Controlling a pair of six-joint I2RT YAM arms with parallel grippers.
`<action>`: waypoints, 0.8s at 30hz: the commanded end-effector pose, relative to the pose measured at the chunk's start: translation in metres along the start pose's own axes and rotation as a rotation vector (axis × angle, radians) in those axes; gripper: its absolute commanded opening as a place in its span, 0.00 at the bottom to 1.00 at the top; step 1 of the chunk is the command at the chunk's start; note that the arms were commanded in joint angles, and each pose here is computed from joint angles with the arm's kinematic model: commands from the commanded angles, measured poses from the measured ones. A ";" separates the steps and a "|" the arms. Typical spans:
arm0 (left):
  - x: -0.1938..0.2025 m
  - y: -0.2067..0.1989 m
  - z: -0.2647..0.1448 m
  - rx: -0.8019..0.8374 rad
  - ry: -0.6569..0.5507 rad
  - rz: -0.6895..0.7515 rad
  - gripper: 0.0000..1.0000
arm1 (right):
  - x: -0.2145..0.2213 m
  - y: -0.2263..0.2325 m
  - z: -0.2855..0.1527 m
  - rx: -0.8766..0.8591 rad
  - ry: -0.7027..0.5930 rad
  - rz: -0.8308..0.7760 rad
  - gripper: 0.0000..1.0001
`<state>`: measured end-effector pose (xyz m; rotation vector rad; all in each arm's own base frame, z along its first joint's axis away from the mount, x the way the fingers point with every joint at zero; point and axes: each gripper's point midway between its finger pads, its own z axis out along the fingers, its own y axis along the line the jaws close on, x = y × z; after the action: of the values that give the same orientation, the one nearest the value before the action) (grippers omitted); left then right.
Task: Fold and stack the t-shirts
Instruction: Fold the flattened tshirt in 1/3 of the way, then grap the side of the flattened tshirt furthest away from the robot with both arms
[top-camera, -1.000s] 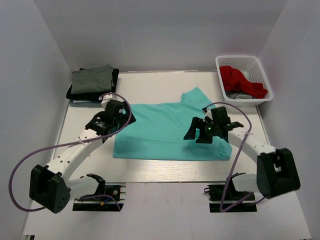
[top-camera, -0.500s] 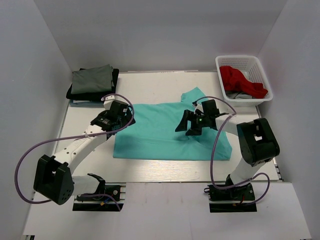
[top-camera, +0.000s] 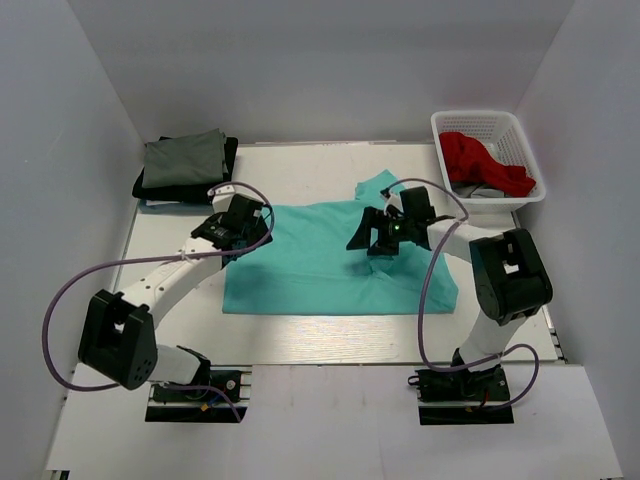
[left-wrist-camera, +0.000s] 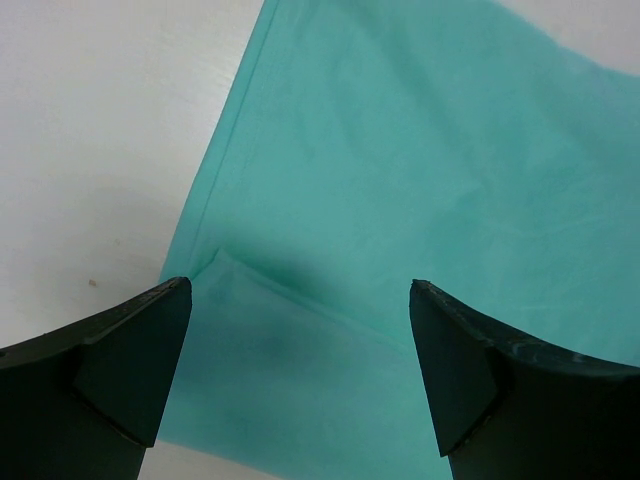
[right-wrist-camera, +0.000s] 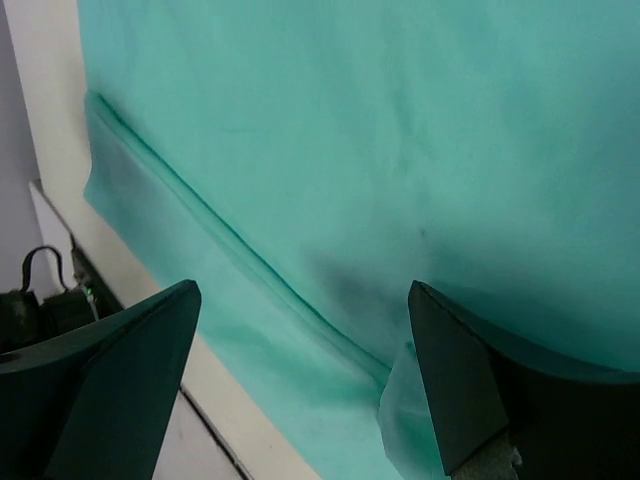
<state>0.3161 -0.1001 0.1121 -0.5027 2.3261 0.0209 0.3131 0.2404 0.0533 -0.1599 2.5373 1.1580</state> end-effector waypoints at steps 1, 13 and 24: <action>-0.044 -0.010 -0.003 -0.016 -0.115 -0.033 1.00 | -0.072 0.037 -0.029 0.018 -0.201 -0.191 0.90; -0.091 -0.008 0.072 -0.117 -0.116 -0.065 1.00 | -0.186 0.002 -0.063 0.406 -0.406 -0.190 0.90; -0.106 -0.008 0.154 -0.106 -0.030 -0.059 1.00 | -0.291 -0.051 -0.047 0.599 -0.492 -0.183 0.90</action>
<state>0.4709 -0.0424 0.0649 -0.6588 2.3016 0.1872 0.5710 0.1738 0.1476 0.0435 2.2406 0.3706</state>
